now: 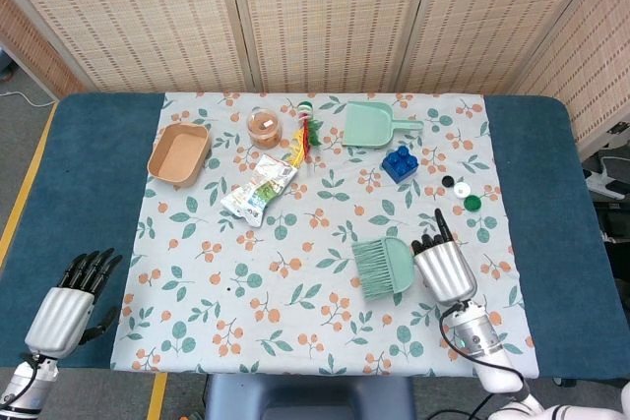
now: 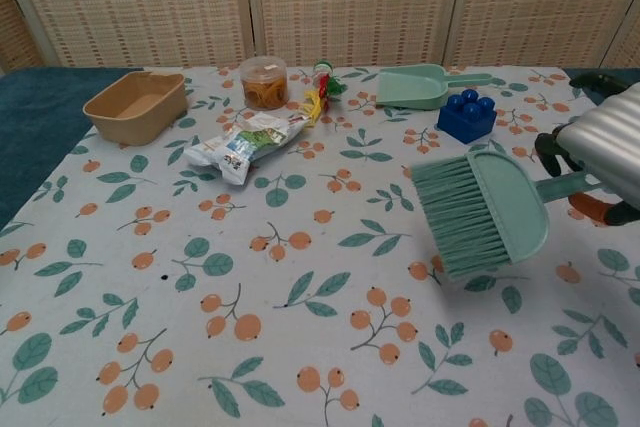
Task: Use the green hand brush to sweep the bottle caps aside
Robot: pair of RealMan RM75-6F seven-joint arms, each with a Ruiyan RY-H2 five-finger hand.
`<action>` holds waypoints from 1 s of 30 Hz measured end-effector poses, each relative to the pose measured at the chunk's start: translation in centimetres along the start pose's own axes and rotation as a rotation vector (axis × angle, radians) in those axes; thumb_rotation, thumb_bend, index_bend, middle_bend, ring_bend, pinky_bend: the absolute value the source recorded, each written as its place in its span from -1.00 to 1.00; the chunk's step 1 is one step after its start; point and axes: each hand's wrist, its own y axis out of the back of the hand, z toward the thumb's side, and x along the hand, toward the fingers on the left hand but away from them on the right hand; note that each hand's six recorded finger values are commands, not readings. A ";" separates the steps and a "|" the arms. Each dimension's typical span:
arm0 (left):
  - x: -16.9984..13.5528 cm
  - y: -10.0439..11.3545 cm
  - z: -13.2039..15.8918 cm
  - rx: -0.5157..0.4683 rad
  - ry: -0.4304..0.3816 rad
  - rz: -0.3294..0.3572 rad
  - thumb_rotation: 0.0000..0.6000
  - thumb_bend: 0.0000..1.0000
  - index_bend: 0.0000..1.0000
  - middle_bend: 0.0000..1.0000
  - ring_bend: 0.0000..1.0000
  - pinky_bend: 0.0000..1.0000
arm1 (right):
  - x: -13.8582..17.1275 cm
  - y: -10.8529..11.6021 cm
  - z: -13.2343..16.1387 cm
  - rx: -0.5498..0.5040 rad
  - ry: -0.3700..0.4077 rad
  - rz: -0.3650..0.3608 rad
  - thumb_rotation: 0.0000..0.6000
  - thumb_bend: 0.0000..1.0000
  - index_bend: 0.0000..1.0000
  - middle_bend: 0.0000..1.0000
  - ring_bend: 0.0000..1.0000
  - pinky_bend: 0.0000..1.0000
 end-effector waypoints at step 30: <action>-0.1 0.2 -0.3 -0.001 0.005 0.003 1.00 -0.22 -1.00 -1.00 -1.00 -0.85 | 2.8 -4.0 0.1 -0.086 -0.090 0.180 1.00 -0.45 -1.00 -0.76 -0.95 -1.00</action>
